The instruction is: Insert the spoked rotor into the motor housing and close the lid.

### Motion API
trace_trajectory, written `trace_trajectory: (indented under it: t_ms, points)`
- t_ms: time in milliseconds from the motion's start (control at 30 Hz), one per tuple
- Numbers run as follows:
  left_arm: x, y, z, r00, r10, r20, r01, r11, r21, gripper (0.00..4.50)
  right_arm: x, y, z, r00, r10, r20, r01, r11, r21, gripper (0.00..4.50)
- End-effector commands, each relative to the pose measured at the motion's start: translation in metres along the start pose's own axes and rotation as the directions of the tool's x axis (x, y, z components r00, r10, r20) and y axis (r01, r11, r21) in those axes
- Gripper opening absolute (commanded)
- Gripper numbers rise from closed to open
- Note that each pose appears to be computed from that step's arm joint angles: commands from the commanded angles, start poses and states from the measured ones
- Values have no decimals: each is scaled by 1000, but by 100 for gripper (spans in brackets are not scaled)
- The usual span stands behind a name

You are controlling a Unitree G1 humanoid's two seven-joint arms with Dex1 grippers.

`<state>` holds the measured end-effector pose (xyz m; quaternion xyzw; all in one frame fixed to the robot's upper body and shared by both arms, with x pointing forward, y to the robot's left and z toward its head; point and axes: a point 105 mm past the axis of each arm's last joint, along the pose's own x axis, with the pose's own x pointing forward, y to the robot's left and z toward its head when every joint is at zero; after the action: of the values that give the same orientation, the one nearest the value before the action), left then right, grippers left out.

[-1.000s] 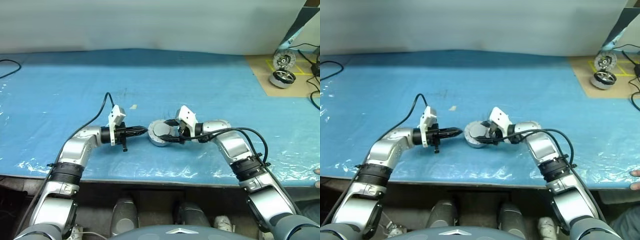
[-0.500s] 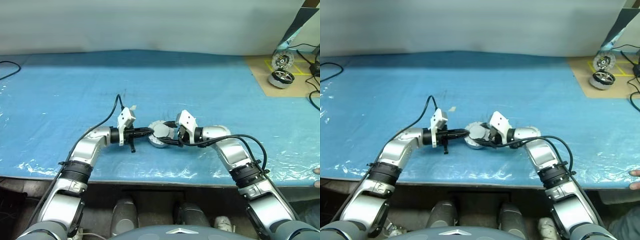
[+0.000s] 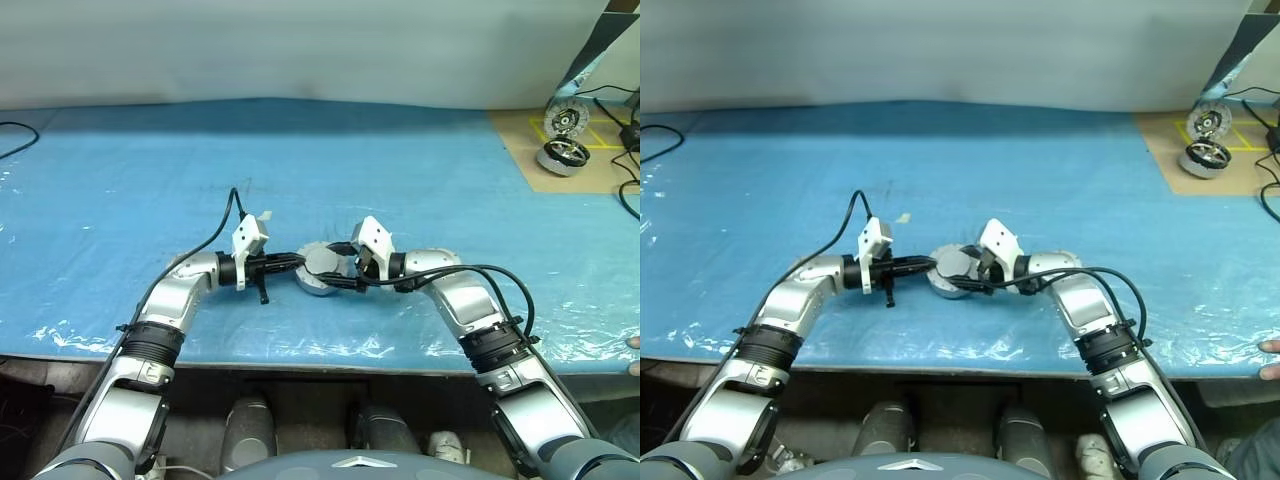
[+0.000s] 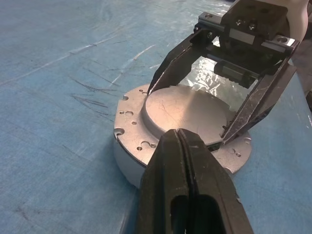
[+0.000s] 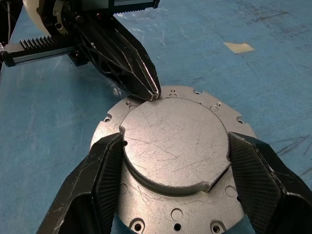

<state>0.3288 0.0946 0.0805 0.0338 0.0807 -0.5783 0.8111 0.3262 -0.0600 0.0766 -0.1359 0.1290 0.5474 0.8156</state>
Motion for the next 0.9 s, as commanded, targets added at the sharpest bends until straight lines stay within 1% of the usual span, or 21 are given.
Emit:
trace_trajectory:
  t_ms: [33,67,200,367,467,667,767,800,833,867,900]
  points:
    - [5,-10,-15,997,-54,-59,53,998,-17,0,3,4,-30,995,-1,-99,9,997,77,431]
    - [5,-10,-15,997,-56,-59,55,998,-17,0,3,4,-27,995,2,-95,6,997,80,447]
    - [3,-10,-14,996,-62,-62,61,998,-17,0,2,3,-14,998,10,-60,-6,998,68,447]
    - [4,-12,-11,995,-73,-66,72,997,-15,0,-4,-2,10,1000,-1,19,1,1000,20,447]
    - [5,-12,-10,995,-75,-67,74,997,-15,0,-10,5,18,998,38,46,-37,999,-3,447]
    - [3,-8,-7,995,-75,-72,74,997,-18,0,-27,-1,42,987,32,157,-39,999,36,447]
    - [2,-6,-7,994,-78,-77,76,997,-19,0,-35,-8,52,974,-3,227,-26,992,125,447]
    - [2,-5,-6,994,-78,-76,77,997,-20,0,-41,-17,51,968,-41,249,-19,972,234,447]
    - [3,-5,-6,994,-78,-76,76,997,-20,0,-48,-27,45,962,-81,259,-18,933,360,447]
    - [3,-4,-5,994,-77,-75,76,997,-20,0,-55,-35,36,960,-117,253,-20,876,481,447]
    - [3,-3,-5,994,-77,-75,75,997,-21,0,-60,-39,28,961,-134,242,-29,821,570,447]
